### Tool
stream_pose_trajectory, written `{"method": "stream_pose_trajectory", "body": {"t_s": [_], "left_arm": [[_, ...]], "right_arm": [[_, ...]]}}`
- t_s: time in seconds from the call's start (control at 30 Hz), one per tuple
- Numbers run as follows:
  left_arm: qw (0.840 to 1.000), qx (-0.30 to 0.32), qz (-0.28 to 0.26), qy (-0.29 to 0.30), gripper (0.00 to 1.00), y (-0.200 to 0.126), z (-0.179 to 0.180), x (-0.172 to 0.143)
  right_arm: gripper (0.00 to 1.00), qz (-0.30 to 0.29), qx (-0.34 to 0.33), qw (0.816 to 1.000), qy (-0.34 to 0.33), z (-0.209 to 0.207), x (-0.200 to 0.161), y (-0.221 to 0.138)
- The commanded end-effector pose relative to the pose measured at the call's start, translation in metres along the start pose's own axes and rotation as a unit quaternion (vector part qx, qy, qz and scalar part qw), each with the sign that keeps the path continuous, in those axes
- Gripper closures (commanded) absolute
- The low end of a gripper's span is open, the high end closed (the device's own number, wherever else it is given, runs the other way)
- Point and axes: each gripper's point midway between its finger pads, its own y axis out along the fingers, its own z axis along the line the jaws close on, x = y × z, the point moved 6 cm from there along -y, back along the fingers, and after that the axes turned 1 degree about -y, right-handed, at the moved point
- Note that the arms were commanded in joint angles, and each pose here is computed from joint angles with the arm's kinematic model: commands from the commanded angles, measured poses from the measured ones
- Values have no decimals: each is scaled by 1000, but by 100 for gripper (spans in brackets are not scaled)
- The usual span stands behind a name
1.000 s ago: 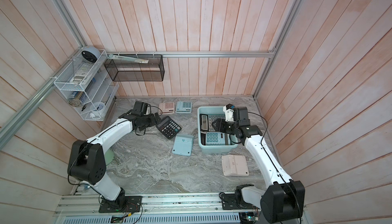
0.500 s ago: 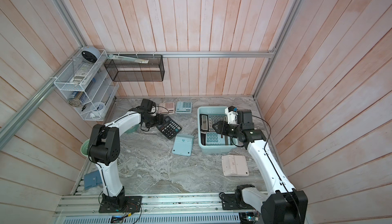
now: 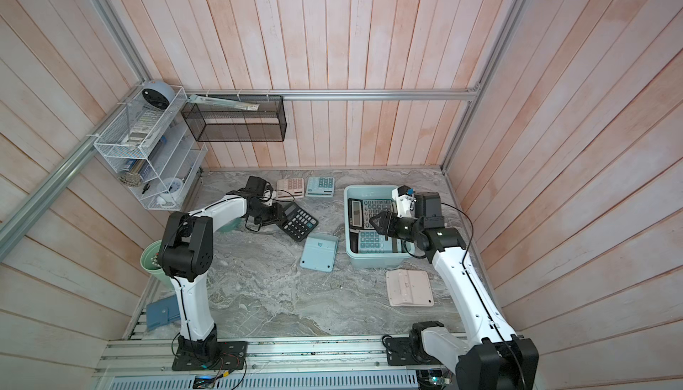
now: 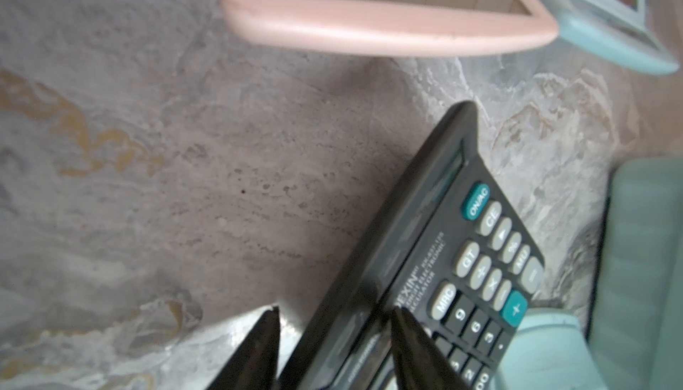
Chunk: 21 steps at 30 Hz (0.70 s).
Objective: Put the calculator in the storage box
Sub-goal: Pick up the calculator at the center of the board.
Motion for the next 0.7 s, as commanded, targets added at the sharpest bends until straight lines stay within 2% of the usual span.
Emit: {"method": "stream_pose_trajectory", "body": {"t_s": [0.0,0.23,0.47,0.67], "left_arm": [[1000,-12,-6,10,74,-1,-3,6],[1000,-1,-17,-5,100,-17,-3,-2],[996,-6,-77,-54,100,-61,-14,-4],[979,-73,-149,-122,100,-108,-33,-15]], "right_arm": [[44,5,4,1000,3,0,-5,-2],[44,1,10,1000,4,3,-5,-5],[44,-5,25,1000,10,9,-2,-8],[44,-11,57,998,23,15,-2,-9]]}}
